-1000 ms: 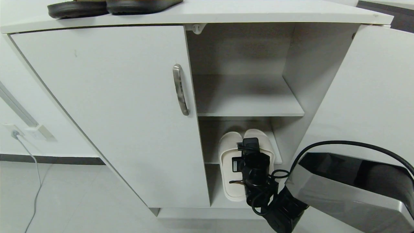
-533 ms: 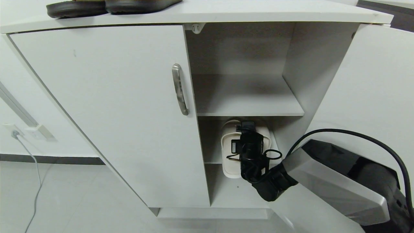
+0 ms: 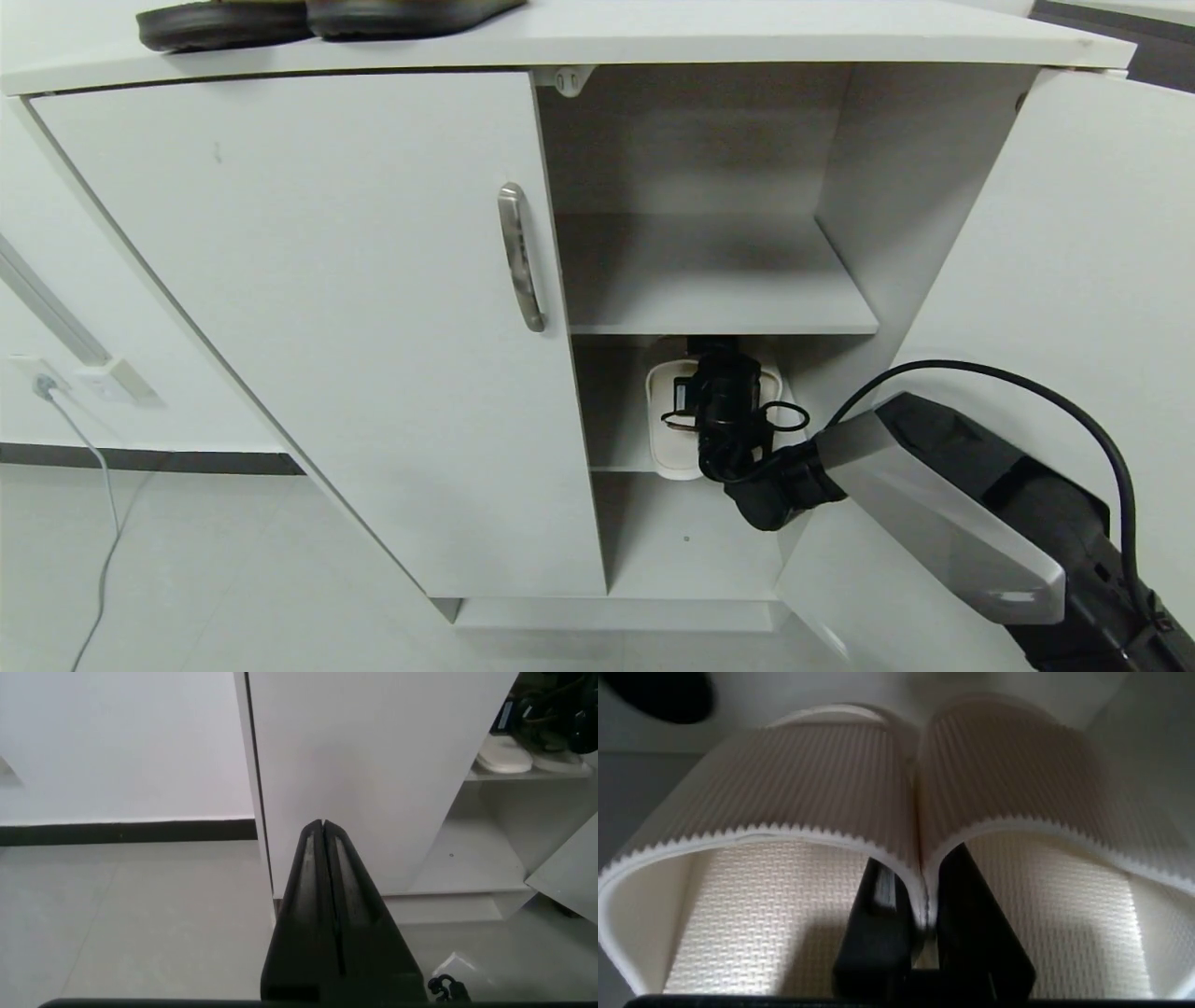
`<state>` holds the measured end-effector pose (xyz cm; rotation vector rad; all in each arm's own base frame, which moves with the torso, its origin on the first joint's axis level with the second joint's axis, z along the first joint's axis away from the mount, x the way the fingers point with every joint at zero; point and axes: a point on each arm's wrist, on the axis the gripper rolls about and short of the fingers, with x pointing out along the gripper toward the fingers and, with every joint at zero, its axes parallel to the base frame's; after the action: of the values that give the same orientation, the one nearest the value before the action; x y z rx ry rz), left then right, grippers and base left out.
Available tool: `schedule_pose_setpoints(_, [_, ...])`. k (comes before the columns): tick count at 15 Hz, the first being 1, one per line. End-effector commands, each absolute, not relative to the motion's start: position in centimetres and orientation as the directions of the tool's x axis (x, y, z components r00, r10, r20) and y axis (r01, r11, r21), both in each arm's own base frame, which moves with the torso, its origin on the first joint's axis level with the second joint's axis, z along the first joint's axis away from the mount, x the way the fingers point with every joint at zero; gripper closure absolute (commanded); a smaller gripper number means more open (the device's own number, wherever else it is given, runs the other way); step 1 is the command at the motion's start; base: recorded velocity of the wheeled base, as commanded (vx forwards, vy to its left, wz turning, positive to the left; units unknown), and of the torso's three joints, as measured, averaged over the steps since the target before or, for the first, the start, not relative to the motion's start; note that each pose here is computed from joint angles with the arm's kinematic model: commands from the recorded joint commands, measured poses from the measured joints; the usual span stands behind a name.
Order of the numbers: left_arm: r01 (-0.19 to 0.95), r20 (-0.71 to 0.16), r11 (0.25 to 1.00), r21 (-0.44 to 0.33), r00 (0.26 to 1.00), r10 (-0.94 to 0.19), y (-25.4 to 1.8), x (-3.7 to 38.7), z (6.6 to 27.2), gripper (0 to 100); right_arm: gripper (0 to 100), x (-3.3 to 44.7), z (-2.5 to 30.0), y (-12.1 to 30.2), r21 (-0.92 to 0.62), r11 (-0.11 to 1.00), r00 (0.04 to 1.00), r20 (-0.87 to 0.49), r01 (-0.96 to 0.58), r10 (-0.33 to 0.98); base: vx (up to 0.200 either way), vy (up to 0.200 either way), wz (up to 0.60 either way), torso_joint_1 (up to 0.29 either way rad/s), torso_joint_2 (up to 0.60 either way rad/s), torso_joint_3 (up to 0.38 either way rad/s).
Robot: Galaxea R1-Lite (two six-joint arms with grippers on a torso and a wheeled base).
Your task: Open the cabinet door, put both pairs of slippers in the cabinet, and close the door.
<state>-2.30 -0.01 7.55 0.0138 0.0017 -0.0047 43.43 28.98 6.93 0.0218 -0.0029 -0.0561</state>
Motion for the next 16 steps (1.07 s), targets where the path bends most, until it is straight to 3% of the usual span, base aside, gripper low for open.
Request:
schedule_pose_setpoints(1, [0.005,-0.003,1.0,0.014,1.0,-0.005,0.0,-2.3,7.5,100,100,43.5,6.3,29.2,0.016,0.999,0.999,-0.005,0.051,-0.051,0.0,0.0,0.0,0.0,0.0,0.0])
schedule_pose_setpoints(5, [0.005,-0.005,1.0,0.014,1.0,-0.005,0.0,-2.3,7.5,100,100,43.6,5.9,29.3,0.01,0.999,0.999,-0.012,0.046,-0.046,0.0,0.0,0.0,0.0,0.0,0.0])
schedule_pose_setpoints(6, [0.005,-0.003,1.0,0.014,1.0,-0.005,0.0,-2.3,7.5,100,0,43.6,5.9,29.3,0.01,0.999,0.999,-0.012,0.046,-0.046,0.0,0.0,0.0,0.0,0.0,0.0])
schedule_pose_setpoints(10, [0.006,-0.003,1.0,0.014,1.0,-0.006,0.0,-2.3,7.5,100,0,42.7,6.0,29.3,0.012,0.999,0.999,-0.01,0.037,-0.037,0.0,0.0,0.0,0.0,0.0,0.0])
schedule_pose_setpoints(16, [0.005,-0.003,1.0,0.014,1.0,-0.005,0.0,-2.3,7.5,100,0,35.8,8.0,28.9,0.006,0.999,0.999,-0.018,-0.04,0.04,0.0,0.0,0.0,0.0,0.0,0.0])
